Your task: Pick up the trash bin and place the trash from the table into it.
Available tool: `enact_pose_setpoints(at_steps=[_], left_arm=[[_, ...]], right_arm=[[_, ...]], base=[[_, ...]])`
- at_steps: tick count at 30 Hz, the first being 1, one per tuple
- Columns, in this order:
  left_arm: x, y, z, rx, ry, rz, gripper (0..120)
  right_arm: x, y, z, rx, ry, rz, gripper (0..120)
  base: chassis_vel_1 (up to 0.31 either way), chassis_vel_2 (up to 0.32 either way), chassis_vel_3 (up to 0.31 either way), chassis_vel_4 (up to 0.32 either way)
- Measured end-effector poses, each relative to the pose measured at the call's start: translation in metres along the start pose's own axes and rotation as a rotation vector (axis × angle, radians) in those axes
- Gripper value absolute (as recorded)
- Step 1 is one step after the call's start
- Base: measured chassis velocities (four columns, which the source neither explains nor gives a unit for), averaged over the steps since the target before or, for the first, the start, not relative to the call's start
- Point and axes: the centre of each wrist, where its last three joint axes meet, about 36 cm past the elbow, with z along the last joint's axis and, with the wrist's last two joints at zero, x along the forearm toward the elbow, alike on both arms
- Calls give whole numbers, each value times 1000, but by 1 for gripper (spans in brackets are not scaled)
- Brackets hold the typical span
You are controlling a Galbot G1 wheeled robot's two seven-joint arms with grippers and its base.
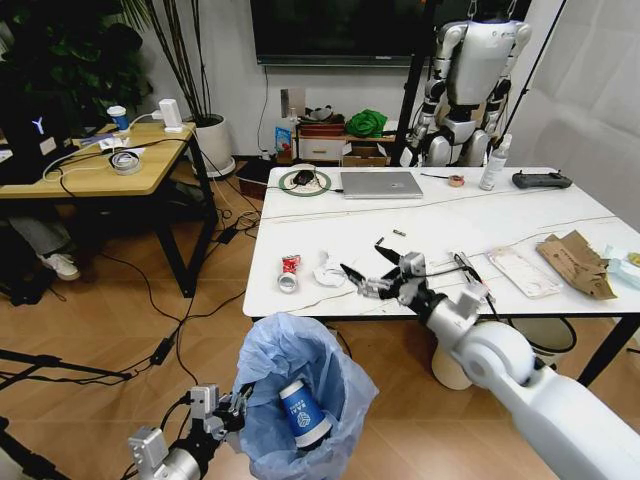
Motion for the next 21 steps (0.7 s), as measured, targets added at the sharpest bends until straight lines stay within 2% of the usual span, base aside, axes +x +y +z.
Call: enact_pose_setpoints(at_steps=[7, 12, 21], left_arm=[[2, 0, 0, -1, -6, -17, 0], [6, 3, -1, -9, -8, -33, 0], [6, 4, -4, -15, -17, -36, 0]], right_arm=[[-52, -1, 3, -36, 65, 124, 100], [-96, 11, 15, -61, 101, 144, 100], [-129, 22, 40, -59, 185, 217, 100]], base=[[0, 0, 0, 0], [0, 0, 0, 0], [0, 0, 0, 0]])
